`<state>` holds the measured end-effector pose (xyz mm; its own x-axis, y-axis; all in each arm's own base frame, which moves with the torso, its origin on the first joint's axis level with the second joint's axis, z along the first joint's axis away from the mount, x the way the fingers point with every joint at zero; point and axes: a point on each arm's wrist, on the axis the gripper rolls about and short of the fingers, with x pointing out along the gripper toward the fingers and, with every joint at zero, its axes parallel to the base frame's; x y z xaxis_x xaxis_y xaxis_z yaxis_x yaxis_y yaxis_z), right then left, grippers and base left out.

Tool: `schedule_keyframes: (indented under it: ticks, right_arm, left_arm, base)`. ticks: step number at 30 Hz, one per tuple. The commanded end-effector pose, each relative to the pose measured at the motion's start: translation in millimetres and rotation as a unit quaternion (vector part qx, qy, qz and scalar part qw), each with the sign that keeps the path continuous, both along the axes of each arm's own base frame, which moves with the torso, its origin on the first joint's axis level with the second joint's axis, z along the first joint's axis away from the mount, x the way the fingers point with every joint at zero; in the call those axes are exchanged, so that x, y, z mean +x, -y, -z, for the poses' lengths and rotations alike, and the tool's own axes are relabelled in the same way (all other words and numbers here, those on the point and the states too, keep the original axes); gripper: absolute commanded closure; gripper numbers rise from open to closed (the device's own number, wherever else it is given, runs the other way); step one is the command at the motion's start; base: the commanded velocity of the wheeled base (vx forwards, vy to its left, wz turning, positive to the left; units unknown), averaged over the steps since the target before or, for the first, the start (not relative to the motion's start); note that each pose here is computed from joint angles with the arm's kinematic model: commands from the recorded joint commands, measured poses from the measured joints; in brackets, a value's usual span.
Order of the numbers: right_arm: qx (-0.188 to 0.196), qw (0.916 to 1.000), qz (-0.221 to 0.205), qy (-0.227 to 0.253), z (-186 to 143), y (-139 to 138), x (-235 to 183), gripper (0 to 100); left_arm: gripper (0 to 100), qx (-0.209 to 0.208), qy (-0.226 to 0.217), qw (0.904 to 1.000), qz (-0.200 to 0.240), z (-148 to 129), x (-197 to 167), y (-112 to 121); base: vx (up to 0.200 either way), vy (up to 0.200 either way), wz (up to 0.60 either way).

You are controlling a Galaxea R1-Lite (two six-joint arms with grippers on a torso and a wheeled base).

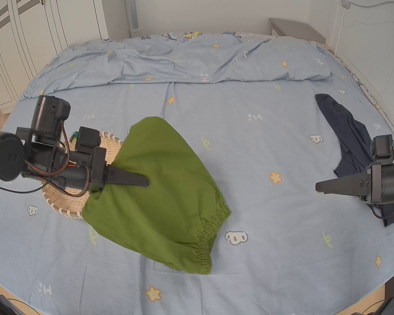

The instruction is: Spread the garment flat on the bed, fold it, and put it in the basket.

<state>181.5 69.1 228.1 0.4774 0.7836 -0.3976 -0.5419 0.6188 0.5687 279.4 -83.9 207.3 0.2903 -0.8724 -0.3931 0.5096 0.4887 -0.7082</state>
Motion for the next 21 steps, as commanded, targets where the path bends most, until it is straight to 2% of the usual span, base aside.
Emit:
schedule_keyframes:
  ticks: [1,4,10,13,21]
  right_arm:
    - [-0.001,1.0000,-0.001,0.003,0,-1,-1,0]
    - [-0.001,1.0000,-0.001,0.002,0,-1,-1,0]
    - [-0.002,1.0000,-0.002,0.000,2,-1,-2,0]
    - [-0.002,1.0000,-0.001,0.002,1,-1,-2,0]
    - [-0.002,1.0000,0.000,0.002,1,0,-2,0]
  left_arm:
    - [100,0.022,0.095,0.9948,-0.030,-46,3,-34]
    - [100,0.021,0.110,0.9931,-0.035,-54,-2,-37]
    - [100,0.013,0.177,0.9834,-0.038,-85,-24,-40]
    - [100,0.011,0.197,0.9794,-0.043,-95,-33,-43]
    - [100,0.023,0.237,0.9642,-0.116,-103,-26,-80]
  base:
    - [0.000,0.000,0.00]
    - [0.000,0.000,0.00]
    - [0.000,0.000,0.00]
    - [0.000,0.000,0.00]
    - [0.000,0.000,0.00]
